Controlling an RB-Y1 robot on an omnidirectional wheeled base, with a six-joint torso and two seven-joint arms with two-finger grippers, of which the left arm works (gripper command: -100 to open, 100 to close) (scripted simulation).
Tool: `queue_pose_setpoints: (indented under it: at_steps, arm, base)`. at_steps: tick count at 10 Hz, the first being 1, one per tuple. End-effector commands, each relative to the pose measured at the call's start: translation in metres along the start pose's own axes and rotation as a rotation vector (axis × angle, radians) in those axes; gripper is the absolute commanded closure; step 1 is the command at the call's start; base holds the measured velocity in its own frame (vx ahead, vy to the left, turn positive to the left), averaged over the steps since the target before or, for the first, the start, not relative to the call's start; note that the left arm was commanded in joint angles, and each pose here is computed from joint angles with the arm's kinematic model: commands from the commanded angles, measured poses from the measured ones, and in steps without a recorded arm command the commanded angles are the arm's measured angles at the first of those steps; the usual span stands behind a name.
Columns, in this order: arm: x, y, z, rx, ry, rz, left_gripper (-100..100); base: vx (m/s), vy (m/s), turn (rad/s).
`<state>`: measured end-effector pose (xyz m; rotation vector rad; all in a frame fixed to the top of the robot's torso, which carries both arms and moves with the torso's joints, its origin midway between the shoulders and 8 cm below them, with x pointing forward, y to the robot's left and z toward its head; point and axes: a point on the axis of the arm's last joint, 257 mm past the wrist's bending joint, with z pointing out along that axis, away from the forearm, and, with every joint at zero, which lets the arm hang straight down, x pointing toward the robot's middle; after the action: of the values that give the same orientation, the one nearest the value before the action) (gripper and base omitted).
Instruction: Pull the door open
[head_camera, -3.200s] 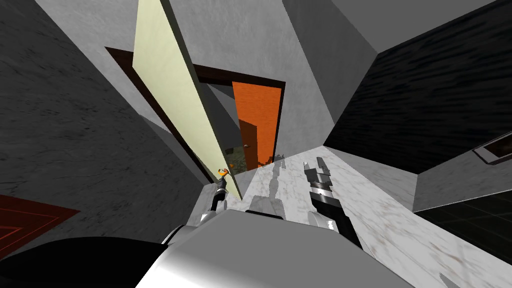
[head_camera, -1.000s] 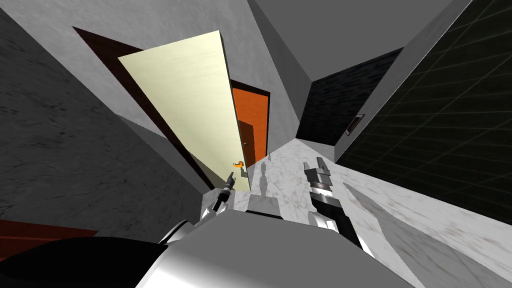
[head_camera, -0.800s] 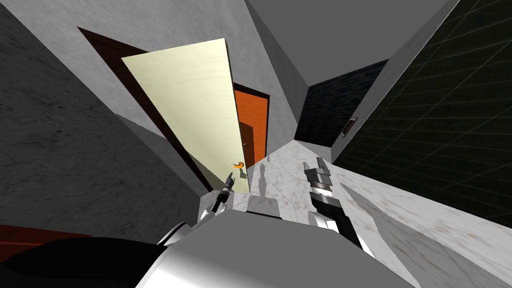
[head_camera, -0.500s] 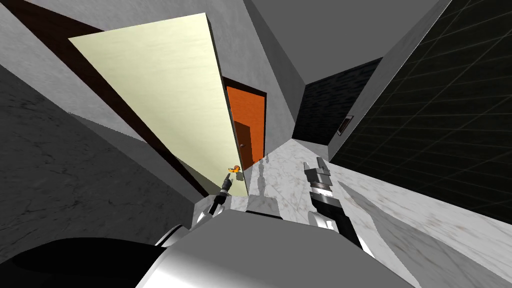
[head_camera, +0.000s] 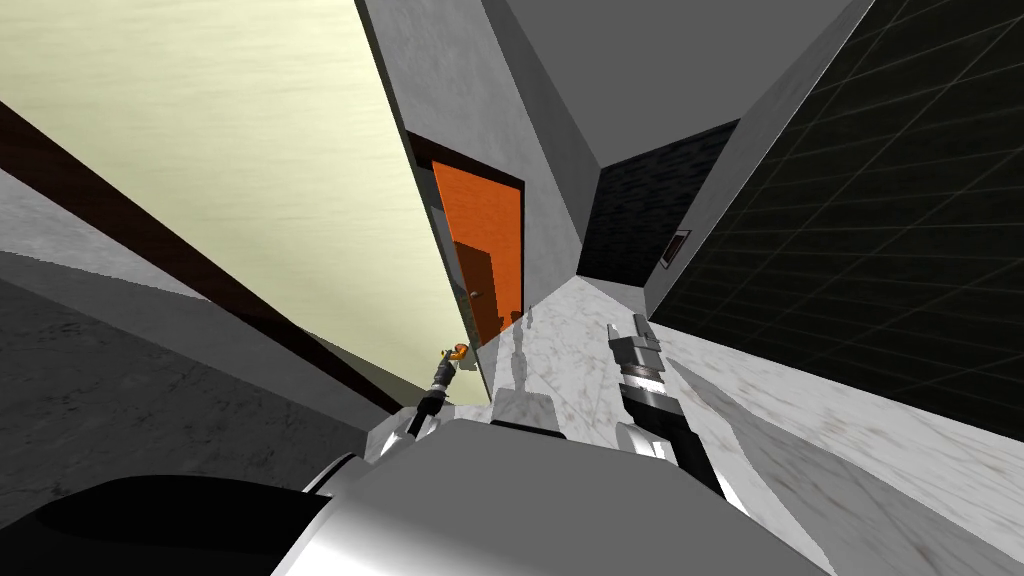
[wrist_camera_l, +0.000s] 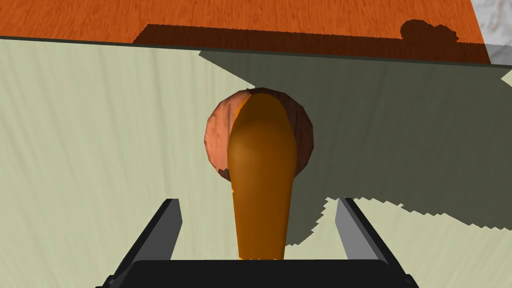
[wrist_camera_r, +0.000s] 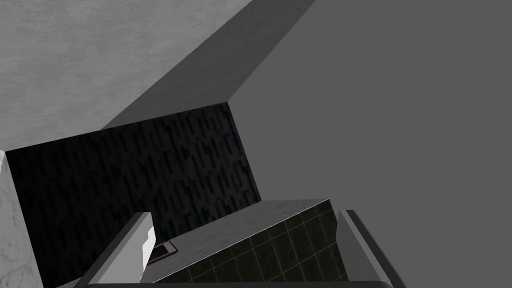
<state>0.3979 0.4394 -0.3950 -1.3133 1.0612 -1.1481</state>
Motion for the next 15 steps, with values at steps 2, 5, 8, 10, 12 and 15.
queue_pose_setpoints:
  at_steps: [2,5,8,10,12,15]
  arm:
    - [0.000,0.000,0.0000,0.000,0.000,0.000,100]
    - [0.000,0.000,0.0000,0.000,0.000,0.000,100]
    - [0.002,0.000,-0.0124,0.000,0.046,0.007,100]
    - [0.003,-0.001,-0.0217,-0.001,0.080,0.010,100]
    - [0.007,-0.001,-0.0378,-0.005,0.136,0.010,100]
    - [0.010,-0.001,-0.0530,-0.013,0.188,0.007,100]
  base:
    - [0.020,-0.001,-0.003]
    - [-0.011,0.001,-0.004]
    - [-0.027,0.011,-0.016]
    - [-0.134,0.024,-0.027]
    - [-0.126,0.033,-0.015]
    - [-0.123,0.046,-0.016]
